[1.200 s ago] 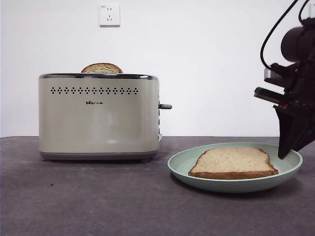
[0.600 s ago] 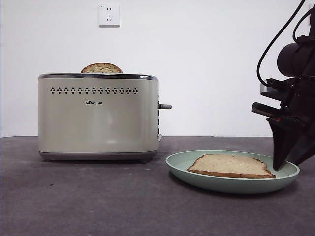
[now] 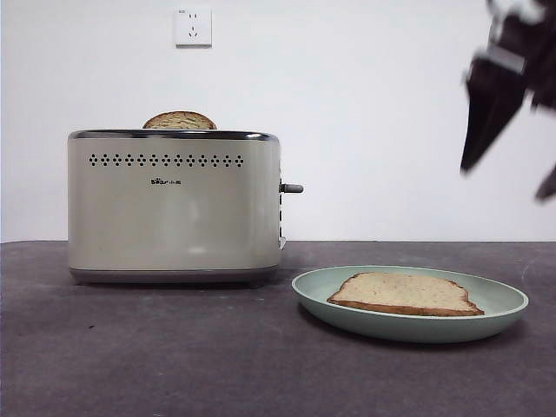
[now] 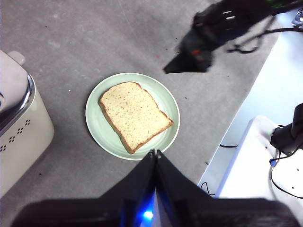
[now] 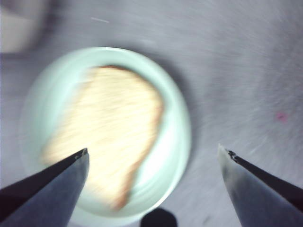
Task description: Take the bread from the toaster,put the bread on the plate,put the plate on the table
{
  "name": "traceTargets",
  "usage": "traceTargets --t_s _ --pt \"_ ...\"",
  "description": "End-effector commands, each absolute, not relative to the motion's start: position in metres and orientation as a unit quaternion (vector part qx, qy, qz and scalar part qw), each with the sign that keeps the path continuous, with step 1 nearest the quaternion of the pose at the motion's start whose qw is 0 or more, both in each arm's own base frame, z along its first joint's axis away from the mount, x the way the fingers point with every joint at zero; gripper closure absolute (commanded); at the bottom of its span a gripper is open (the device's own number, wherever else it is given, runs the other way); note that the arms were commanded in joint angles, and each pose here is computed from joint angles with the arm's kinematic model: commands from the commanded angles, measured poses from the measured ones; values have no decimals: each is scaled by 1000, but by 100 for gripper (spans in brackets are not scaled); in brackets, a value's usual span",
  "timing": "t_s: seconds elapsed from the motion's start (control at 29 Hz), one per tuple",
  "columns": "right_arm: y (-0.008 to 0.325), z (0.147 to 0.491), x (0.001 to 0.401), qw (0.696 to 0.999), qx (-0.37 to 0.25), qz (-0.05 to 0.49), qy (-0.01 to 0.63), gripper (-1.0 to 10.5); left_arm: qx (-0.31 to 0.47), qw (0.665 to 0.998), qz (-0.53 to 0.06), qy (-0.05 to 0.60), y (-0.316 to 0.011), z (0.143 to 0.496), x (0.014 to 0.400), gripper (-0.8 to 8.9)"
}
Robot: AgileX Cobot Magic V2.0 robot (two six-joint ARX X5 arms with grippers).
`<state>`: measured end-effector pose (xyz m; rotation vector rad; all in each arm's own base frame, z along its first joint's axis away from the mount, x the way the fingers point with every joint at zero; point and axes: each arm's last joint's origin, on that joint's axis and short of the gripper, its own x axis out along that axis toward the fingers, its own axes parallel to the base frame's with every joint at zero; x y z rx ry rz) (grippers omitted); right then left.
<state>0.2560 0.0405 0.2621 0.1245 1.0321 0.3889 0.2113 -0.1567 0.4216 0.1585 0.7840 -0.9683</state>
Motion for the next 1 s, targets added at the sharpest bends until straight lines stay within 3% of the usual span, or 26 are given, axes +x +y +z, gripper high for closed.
traceTargets --t_s 0.03,0.28,0.38,0.48,0.69,1.0 --pt "44 293 223 860 64 237 448 506 72 811 -453 364 -156 421 212 822" --pt "47 334 148 872 46 303 382 516 72 810 -453 365 -156 421 212 822" --pt "46 340 126 871 40 318 372 606 72 810 -453 365 -156 421 212 822" --pt "44 341 110 865 37 324 382 764 72 810 -453 365 -156 421 212 822" --pt "42 336 96 838 26 353 416 963 72 810 -453 365 -156 421 212 822" --pt "42 335 96 837 25 351 419 957 72 811 -452 365 -156 421 212 822"
